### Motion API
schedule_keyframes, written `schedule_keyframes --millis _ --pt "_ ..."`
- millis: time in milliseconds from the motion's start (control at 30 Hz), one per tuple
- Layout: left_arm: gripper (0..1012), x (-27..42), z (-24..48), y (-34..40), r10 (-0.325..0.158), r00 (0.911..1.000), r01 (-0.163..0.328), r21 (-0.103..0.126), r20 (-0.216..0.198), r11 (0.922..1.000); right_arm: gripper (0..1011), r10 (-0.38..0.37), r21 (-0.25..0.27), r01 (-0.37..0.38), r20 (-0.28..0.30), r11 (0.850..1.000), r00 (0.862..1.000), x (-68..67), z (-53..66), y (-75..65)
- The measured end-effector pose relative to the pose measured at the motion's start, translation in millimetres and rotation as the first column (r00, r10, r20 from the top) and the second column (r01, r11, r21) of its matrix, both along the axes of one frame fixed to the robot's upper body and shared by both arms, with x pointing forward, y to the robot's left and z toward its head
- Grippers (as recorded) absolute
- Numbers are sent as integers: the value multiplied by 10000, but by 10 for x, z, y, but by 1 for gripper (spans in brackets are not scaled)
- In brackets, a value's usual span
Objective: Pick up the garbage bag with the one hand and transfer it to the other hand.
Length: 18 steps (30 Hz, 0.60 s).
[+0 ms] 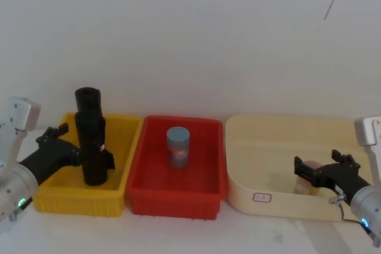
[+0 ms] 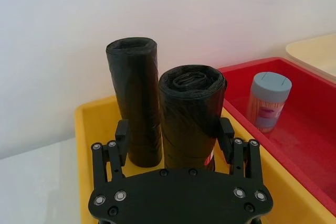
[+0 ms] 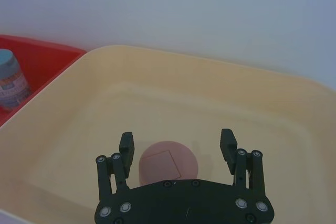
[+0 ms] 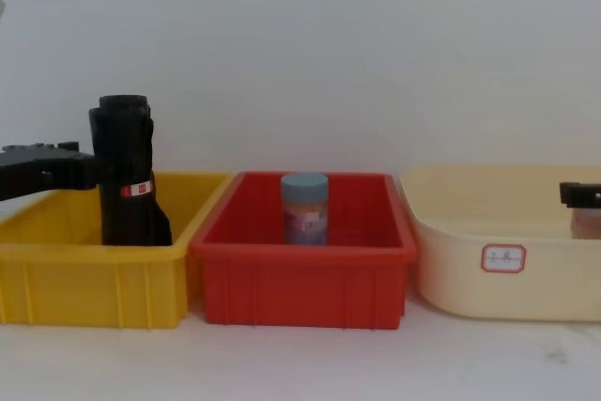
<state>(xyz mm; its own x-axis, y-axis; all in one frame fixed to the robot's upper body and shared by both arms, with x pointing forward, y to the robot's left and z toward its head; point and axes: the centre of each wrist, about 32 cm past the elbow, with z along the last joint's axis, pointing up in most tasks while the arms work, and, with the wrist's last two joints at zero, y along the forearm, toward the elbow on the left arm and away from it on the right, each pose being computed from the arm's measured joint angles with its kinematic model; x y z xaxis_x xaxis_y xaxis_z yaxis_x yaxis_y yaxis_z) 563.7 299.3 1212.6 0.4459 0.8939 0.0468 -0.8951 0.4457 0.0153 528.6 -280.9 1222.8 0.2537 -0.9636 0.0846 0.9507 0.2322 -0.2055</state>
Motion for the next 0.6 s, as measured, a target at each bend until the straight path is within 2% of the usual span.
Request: schedule_keyframes --millis 600 --pt "1001 94 -51 3 -488 9987 492 -208 161 9986 1000 0 -1 0 0 10000 10000 0 0 0"
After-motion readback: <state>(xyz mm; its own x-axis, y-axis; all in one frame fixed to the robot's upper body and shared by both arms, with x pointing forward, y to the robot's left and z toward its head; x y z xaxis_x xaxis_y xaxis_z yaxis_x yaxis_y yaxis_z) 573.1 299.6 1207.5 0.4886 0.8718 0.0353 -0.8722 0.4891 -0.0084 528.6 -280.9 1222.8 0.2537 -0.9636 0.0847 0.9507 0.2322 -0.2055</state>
